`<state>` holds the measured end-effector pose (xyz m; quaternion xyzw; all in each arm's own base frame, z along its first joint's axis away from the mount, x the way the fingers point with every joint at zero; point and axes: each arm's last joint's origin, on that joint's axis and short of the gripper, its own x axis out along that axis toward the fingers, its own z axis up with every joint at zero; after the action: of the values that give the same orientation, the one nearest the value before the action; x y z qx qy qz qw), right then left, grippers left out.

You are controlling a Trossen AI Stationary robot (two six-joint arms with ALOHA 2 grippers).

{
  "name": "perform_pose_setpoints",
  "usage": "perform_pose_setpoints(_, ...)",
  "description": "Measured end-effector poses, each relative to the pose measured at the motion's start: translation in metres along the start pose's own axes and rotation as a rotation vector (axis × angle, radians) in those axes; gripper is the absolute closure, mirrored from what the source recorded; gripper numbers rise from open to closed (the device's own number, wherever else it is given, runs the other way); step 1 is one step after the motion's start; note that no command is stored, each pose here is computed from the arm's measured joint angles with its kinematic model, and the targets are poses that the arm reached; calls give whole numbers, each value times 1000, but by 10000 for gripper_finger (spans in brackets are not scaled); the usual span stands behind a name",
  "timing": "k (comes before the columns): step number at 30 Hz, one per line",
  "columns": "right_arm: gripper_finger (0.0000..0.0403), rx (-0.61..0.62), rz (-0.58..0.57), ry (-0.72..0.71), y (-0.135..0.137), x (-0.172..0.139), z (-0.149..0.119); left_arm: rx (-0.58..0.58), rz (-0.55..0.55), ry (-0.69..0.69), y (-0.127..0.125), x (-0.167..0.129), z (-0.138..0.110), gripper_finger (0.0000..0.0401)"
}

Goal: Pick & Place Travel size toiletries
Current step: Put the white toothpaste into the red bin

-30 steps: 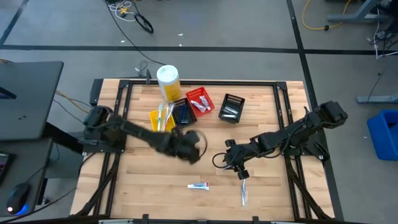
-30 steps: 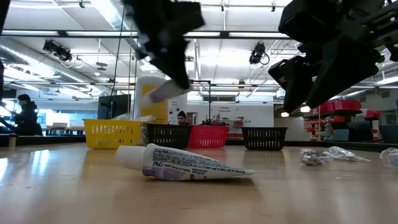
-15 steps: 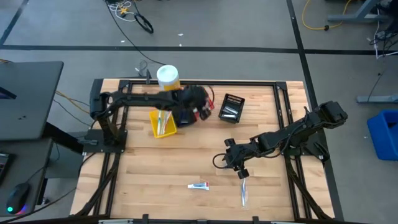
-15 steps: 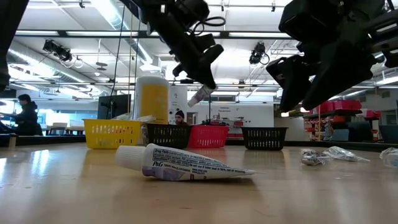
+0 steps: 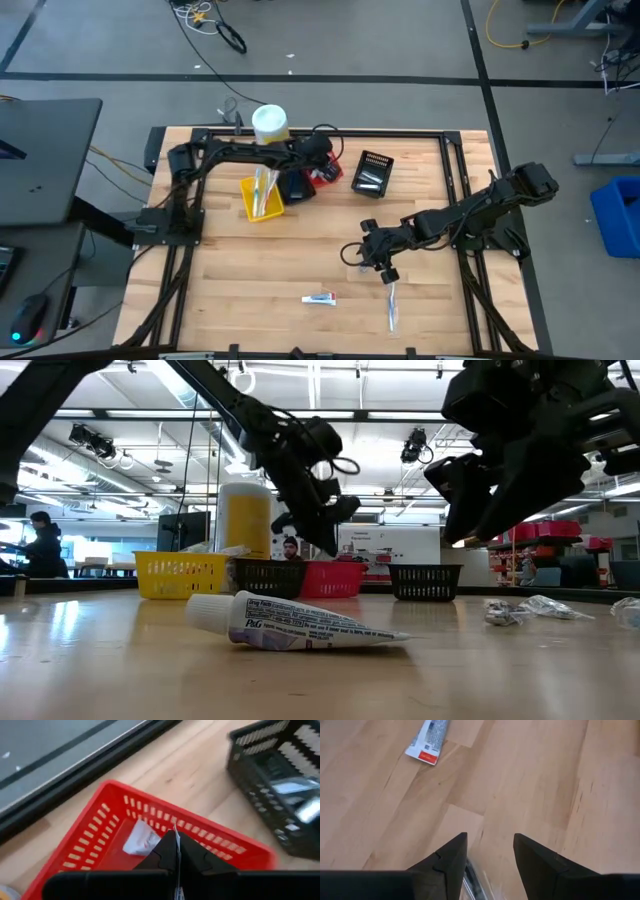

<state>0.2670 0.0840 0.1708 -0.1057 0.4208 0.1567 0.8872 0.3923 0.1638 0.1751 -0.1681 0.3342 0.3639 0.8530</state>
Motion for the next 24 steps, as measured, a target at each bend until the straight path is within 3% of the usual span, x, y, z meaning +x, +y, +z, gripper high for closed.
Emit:
perform_pose_setpoints(7,235,4,-4,3,-2,0,0,3,6,46,2,13,-10,386)
perform_pose_setpoints(16,236,12,-6,2,-3,0,0,47,-5,39,-1,11,-5,316)
perform_pose_setpoints(24,237,39,-5,5,-3,0,-1,88,-13,131,-11,-21,16,262)
